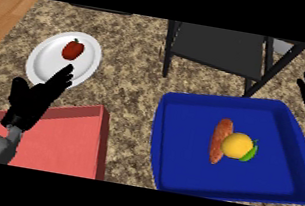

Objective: Pick the sweet potato from the tray and place it in the tiered shelf

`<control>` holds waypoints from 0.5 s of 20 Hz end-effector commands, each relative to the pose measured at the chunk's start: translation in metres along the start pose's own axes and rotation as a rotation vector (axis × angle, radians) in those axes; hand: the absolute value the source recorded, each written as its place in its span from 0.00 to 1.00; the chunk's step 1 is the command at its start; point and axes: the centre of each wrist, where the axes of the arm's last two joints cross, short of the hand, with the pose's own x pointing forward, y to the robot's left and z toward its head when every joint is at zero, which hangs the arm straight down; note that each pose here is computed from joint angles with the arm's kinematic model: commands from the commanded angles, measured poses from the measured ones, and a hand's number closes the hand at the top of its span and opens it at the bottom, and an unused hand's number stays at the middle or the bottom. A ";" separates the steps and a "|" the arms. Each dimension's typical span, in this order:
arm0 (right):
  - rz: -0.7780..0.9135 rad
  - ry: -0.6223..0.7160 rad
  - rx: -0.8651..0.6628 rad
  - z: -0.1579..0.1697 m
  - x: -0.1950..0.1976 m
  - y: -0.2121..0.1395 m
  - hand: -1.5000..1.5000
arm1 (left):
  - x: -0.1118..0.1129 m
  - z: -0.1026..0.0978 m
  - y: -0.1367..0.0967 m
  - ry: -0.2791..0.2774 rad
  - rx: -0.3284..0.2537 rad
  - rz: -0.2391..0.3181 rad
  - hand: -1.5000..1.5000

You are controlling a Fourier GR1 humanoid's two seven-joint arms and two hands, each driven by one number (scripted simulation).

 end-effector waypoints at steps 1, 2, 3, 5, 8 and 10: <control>0.095 -0.061 -0.038 0.020 0.000 0.002 1.00 | -0.008 0.004 0.000 0.011 0.085 -0.004 0.50; 0.189 -0.103 -0.130 0.018 -0.005 -0.011 1.00 | -0.001 0.006 0.019 0.041 0.101 0.040 0.50; 0.277 -0.131 -0.189 0.024 0.011 -0.023 1.00 | -0.021 0.016 0.013 0.087 0.145 0.079 0.50; 0.488 -0.194 -0.313 0.033 0.022 -0.053 1.00 | -0.033 0.022 0.026 0.169 0.222 0.127 0.50; 0.768 0.171 -0.530 0.068 -0.022 -0.112 1.00 | -0.042 0.028 0.021 0.208 0.232 0.190 0.50; 0.623 0.176 -0.618 0.080 -0.038 -0.080 1.00 | -0.033 0.022 0.016 0.208 0.229 0.220 0.50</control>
